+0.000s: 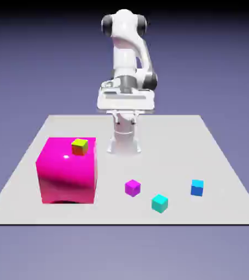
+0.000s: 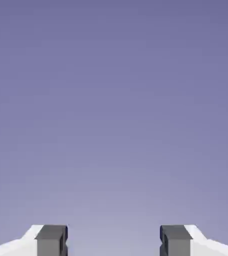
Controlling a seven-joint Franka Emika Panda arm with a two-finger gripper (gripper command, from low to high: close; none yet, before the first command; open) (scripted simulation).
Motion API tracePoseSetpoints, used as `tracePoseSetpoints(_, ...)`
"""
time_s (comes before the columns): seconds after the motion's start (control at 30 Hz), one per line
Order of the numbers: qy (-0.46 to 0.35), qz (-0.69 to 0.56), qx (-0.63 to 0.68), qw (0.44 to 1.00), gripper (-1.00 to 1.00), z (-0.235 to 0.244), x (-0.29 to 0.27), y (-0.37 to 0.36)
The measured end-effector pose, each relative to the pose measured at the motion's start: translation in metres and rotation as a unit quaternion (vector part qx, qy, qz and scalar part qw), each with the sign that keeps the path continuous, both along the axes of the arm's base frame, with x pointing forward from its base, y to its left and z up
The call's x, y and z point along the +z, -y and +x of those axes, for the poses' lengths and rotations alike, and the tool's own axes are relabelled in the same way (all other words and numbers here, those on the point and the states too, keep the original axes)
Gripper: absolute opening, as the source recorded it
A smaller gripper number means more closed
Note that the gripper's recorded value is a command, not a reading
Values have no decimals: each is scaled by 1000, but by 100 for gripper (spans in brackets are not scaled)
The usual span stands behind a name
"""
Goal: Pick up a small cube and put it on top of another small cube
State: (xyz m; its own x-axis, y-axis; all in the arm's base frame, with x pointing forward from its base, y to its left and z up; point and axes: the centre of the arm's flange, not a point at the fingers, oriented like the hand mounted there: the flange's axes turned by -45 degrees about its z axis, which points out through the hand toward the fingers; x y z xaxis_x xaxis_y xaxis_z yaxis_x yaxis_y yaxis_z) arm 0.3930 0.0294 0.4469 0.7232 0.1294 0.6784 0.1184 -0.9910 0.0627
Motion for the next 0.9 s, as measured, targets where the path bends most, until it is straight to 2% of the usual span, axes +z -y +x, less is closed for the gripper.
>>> tracePoseSetpoints(0.1, -111, -88, 81, 987, 0, 1, -61, -37)
tracePoseSetpoints(0.2, -216, -172, 163, 947, 0, -10, -120, -66)
tracePoseSetpoints(0.33, -333, -269, 256, 867, 0, -37, -189, -86)
tracePoseSetpoints(0.5, -438, -374, 357, 735, 0, -80, -255, -95)
tracePoseSetpoints(0.7, -498, -480, 463, 554, 0, -130, -306, -98)
tracePoseSetpoints(0.9, -481, -572, 545, 381, 0, -166, -333, -107)
